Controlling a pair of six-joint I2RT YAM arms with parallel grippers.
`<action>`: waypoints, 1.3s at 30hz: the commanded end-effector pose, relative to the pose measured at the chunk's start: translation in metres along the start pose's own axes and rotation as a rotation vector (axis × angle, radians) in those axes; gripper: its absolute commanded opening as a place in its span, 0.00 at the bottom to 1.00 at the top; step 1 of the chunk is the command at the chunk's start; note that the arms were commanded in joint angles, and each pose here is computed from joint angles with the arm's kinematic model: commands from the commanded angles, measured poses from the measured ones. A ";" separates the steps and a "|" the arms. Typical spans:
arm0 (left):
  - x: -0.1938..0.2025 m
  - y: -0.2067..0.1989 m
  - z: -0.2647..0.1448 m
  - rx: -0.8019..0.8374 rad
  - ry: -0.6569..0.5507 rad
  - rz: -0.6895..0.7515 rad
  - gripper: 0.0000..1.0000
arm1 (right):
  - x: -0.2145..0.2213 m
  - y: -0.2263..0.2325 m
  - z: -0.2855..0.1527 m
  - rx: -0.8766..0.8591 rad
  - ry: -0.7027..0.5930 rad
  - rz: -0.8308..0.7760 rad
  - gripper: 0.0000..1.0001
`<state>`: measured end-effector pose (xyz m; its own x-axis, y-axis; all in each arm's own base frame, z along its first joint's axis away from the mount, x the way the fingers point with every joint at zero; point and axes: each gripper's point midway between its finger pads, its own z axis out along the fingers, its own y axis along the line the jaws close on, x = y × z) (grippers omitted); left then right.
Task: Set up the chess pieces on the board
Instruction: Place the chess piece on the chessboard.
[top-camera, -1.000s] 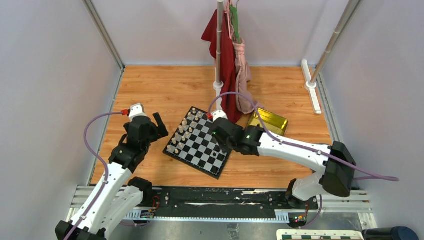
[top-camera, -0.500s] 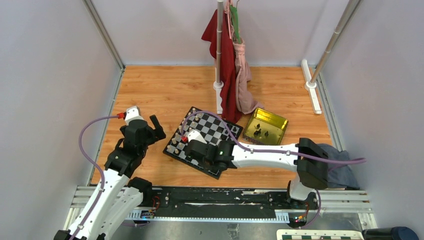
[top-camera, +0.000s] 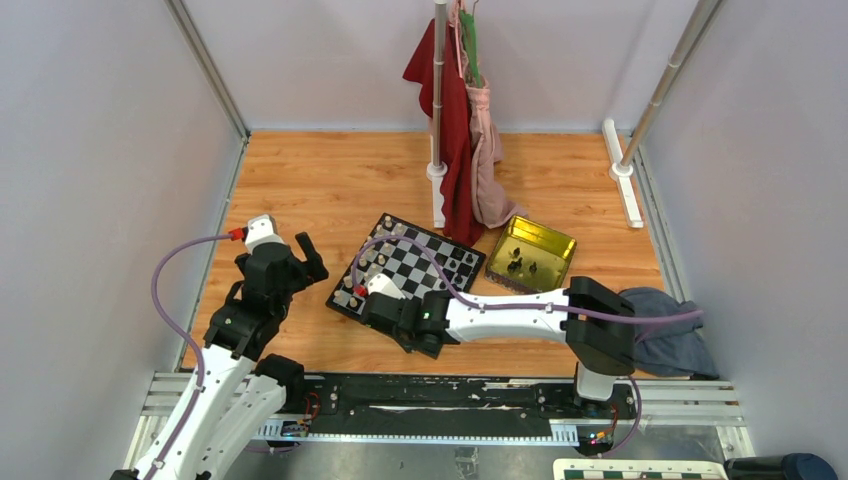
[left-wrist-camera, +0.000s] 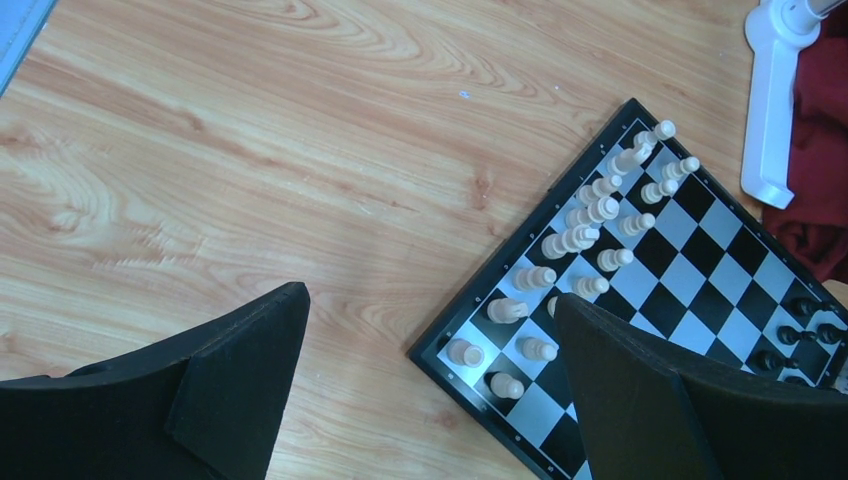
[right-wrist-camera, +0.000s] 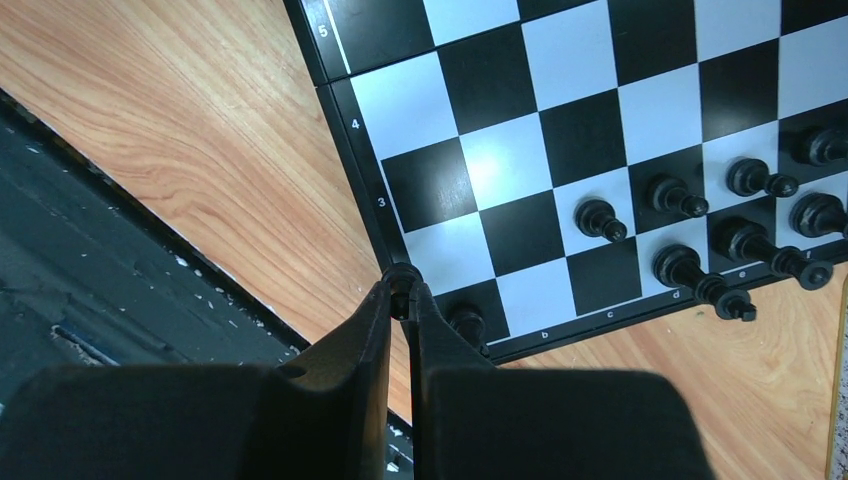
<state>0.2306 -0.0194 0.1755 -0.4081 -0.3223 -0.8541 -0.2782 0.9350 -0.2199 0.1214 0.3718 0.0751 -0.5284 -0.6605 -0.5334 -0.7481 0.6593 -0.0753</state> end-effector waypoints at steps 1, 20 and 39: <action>-0.010 0.001 -0.005 -0.004 -0.023 0.014 1.00 | 0.007 0.000 0.010 0.034 0.018 -0.013 0.00; -0.006 0.001 -0.001 -0.008 -0.022 0.022 1.00 | 0.011 -0.022 0.020 0.070 0.045 0.008 0.00; -0.005 -0.001 0.003 -0.010 -0.015 0.021 1.00 | 0.020 -0.029 0.023 0.071 0.067 0.022 0.00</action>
<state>0.2307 -0.0185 0.1711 -0.4292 -0.3000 -0.8519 -0.2764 0.9416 -0.1923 0.1395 0.3574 0.0510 -0.5636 -0.6627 -0.4932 -0.7152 0.6902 -0.1101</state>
